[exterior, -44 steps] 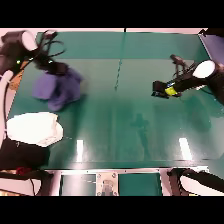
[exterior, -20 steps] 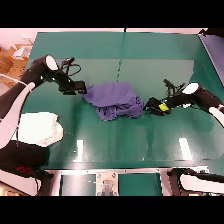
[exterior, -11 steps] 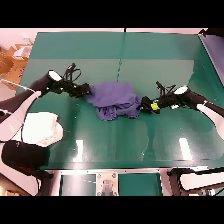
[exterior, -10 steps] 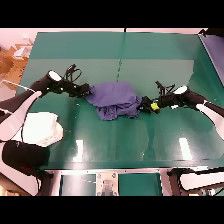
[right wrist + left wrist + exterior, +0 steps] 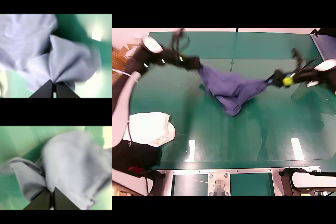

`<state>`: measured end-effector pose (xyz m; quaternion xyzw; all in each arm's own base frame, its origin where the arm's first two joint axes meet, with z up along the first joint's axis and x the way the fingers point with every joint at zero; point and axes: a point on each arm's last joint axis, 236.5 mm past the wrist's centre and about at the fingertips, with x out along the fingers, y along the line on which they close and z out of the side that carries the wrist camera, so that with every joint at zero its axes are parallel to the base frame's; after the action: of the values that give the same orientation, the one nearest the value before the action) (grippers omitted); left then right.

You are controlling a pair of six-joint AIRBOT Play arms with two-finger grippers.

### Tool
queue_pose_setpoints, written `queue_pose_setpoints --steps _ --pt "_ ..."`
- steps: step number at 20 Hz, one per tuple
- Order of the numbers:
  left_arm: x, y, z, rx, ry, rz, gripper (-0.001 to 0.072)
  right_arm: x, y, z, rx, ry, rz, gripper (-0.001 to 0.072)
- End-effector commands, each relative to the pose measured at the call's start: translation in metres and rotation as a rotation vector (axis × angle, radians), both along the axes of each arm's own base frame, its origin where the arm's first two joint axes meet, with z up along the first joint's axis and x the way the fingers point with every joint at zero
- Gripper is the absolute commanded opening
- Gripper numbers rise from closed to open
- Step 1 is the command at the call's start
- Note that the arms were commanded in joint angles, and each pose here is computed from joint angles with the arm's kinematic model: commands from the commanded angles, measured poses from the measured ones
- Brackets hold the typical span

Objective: Fold the shirts.

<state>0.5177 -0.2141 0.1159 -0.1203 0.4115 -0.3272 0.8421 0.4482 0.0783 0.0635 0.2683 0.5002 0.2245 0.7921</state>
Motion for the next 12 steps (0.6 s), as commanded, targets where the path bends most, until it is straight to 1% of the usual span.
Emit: queue_pose_setpoints --steps 1,4,7,8,10,12 --pt "-0.023 0.006 0.162 -0.014 -0.315 -0.010 0.0028 -0.010 -0.029 0.129 -0.076 -0.258 0.014 0.0018" --pt "-0.088 0.015 0.283 -0.051 -0.570 -0.006 0.0028 -0.045 -0.043 0.240 -0.179 -0.527 -0.039 0.0019" --pt "-0.163 0.028 0.342 -0.037 -0.708 -0.016 0.0029 -0.095 -0.048 0.321 -0.274 -0.740 -0.110 0.0019" --pt "-0.180 0.032 0.353 -0.029 -0.732 -0.008 0.0028 -0.112 -0.049 0.342 -0.303 -0.802 -0.140 0.0019" --pt "-0.198 0.048 0.360 0.006 -0.733 0.050 0.0029 -0.134 -0.053 0.365 -0.354 -0.877 -0.195 0.0019" --pt "-0.195 0.061 0.336 0.070 -0.646 0.088 0.0029 -0.138 -0.059 0.370 -0.385 -0.890 -0.228 0.0019"
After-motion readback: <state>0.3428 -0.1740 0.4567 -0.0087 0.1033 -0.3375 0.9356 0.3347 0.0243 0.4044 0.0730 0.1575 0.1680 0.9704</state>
